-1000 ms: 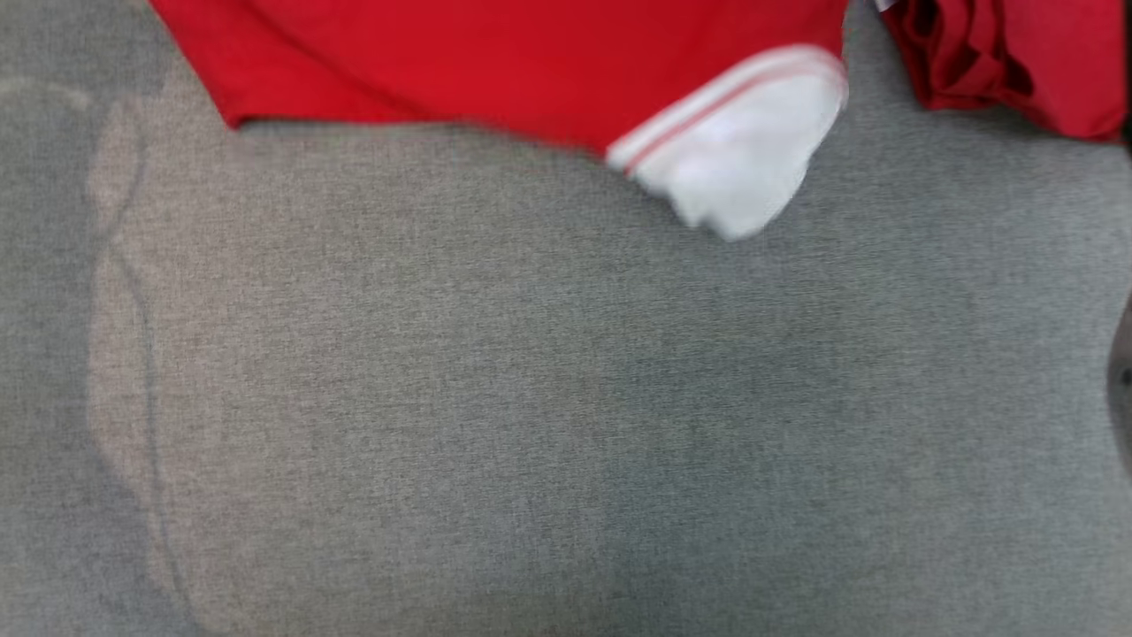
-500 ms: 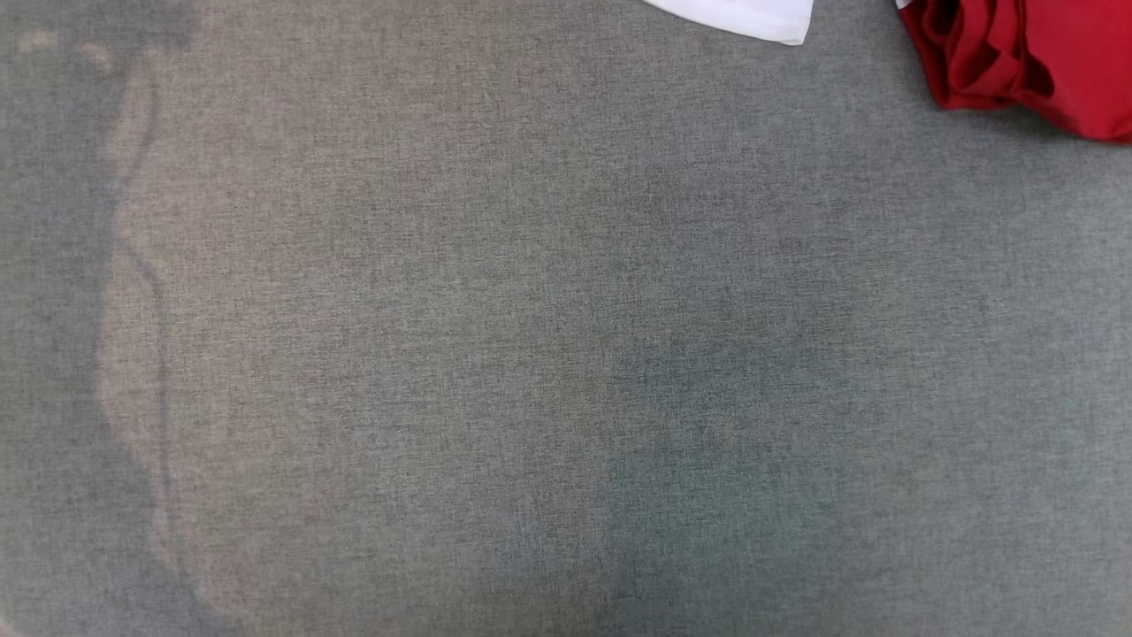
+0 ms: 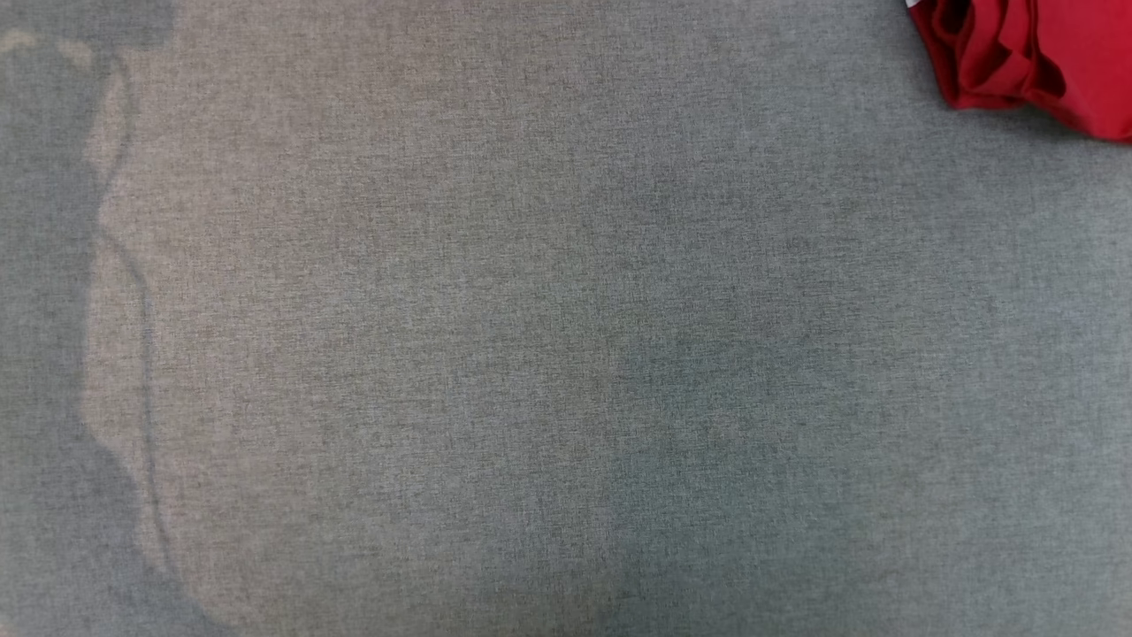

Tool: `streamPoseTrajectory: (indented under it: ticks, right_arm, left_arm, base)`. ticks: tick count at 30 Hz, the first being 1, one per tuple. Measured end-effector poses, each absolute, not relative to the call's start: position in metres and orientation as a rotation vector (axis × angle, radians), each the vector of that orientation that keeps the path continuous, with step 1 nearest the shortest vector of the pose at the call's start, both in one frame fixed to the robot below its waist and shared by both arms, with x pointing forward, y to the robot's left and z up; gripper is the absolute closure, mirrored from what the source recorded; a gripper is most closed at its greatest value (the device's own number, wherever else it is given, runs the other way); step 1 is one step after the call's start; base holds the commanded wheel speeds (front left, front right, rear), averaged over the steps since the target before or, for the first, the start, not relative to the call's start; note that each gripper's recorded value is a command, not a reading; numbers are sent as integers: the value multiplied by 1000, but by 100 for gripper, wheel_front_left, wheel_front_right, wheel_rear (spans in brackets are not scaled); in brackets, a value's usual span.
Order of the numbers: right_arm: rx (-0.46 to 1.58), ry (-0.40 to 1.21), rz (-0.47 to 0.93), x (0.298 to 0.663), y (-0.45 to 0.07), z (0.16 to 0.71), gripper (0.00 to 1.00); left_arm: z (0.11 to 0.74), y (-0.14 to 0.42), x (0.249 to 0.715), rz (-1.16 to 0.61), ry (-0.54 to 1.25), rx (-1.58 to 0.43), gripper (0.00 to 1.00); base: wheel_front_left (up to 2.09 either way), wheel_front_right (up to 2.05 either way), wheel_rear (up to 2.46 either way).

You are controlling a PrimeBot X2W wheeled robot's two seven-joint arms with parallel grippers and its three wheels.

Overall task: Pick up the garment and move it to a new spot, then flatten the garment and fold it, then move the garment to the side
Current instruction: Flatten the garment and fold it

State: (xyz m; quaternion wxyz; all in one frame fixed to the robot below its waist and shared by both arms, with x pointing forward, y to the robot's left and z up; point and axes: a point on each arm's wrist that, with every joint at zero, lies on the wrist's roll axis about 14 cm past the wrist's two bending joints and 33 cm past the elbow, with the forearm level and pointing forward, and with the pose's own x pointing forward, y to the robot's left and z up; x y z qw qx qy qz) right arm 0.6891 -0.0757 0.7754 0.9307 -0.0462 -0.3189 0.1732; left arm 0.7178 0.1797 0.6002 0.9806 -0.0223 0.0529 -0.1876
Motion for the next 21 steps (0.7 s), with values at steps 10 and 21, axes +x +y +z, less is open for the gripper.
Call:
streamPoseTrajectory:
  ticks: [10, 21]
  right_arm:
    - [-99, -632, 341, 694, -77, 778, 100]
    - [-86, -749, 315, 680, -84, 810, 100]
  left_arm:
    - [648, 185, 719, -369, -31, -54, 100]
    - [674, 191, 719, -358, -90, -61, 100]
  base:
    - [0, 0, 0]
    - [0, 0, 0]
